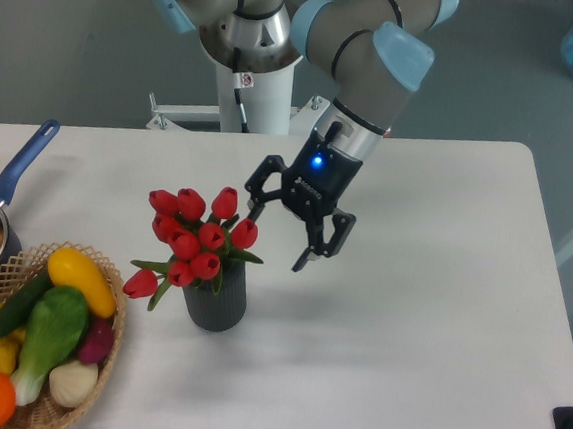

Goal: Pick up the flowers from the vase
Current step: 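Move the open gripper toward the red tulip stems above the black vase, then lower the gripper around the tulip stems and close it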

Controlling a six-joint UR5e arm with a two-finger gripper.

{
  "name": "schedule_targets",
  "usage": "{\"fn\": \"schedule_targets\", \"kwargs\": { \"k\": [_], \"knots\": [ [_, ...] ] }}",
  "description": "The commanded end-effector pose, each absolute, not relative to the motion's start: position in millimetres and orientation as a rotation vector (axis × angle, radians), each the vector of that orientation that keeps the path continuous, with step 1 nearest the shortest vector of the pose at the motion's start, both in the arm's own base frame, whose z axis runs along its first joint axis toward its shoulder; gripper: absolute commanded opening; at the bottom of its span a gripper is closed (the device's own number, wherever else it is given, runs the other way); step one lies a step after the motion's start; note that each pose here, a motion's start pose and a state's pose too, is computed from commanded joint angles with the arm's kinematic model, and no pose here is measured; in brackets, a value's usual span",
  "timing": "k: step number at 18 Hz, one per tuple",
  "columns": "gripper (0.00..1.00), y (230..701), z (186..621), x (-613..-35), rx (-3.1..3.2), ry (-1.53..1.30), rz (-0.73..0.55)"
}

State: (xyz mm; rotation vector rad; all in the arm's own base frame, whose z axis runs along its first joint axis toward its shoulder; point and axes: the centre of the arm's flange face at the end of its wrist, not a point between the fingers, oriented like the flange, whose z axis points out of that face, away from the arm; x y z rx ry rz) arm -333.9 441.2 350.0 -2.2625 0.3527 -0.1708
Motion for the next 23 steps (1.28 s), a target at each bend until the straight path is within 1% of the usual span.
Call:
{"fn": "schedule_targets", "kwargs": {
  "k": [3,12,13,15,19,21,23],
  "knots": [
    [1.00,453,339,-325,-2.265,0.380,-0.206],
    [1.00,461,337,-317,-2.238,0.399,-0.236],
    [0.98,462,337,-315,-2.228,0.400,-0.246],
    [0.91,463,336,-314,-2.224,0.394,-0.255],
    [0.72,463,336,-313,-2.222,0.392,-0.263],
    [0.58,465,334,-309,-2.212,0.392,-0.279],
    [0.40,464,328,-308,-2.217,0.386,-0.294]
  ]
}}
